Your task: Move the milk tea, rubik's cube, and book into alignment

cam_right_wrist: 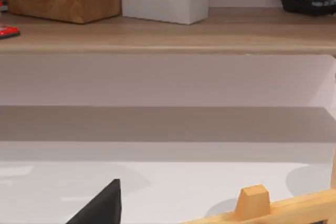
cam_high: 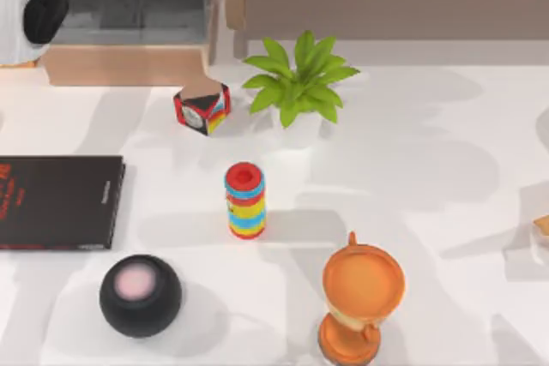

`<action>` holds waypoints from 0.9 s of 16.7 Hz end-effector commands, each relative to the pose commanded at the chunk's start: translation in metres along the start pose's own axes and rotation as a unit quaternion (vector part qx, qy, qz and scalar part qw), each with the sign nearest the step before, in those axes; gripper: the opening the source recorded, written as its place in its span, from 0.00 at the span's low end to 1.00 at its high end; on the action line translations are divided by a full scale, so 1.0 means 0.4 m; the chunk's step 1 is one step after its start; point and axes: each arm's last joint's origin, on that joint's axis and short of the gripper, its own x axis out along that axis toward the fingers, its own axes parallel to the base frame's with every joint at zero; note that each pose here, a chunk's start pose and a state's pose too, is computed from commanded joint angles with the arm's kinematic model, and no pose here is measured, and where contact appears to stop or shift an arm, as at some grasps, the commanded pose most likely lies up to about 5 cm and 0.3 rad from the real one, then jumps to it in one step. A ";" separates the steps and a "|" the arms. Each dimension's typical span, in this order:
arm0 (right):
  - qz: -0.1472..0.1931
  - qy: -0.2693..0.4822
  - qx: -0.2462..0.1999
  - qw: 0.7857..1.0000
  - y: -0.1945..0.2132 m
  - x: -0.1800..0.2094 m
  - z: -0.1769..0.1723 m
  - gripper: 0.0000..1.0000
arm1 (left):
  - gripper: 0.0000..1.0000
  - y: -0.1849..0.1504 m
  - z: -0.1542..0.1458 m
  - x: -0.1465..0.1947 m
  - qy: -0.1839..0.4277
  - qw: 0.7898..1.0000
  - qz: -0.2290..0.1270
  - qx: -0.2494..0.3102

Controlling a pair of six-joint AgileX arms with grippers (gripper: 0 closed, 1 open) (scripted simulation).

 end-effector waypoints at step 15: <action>0.000 0.000 0.000 1.000 0.000 0.000 0.000 1.00 | 0.47 -0.002 -0.001 0.047 0.000 1.000 0.000 0.000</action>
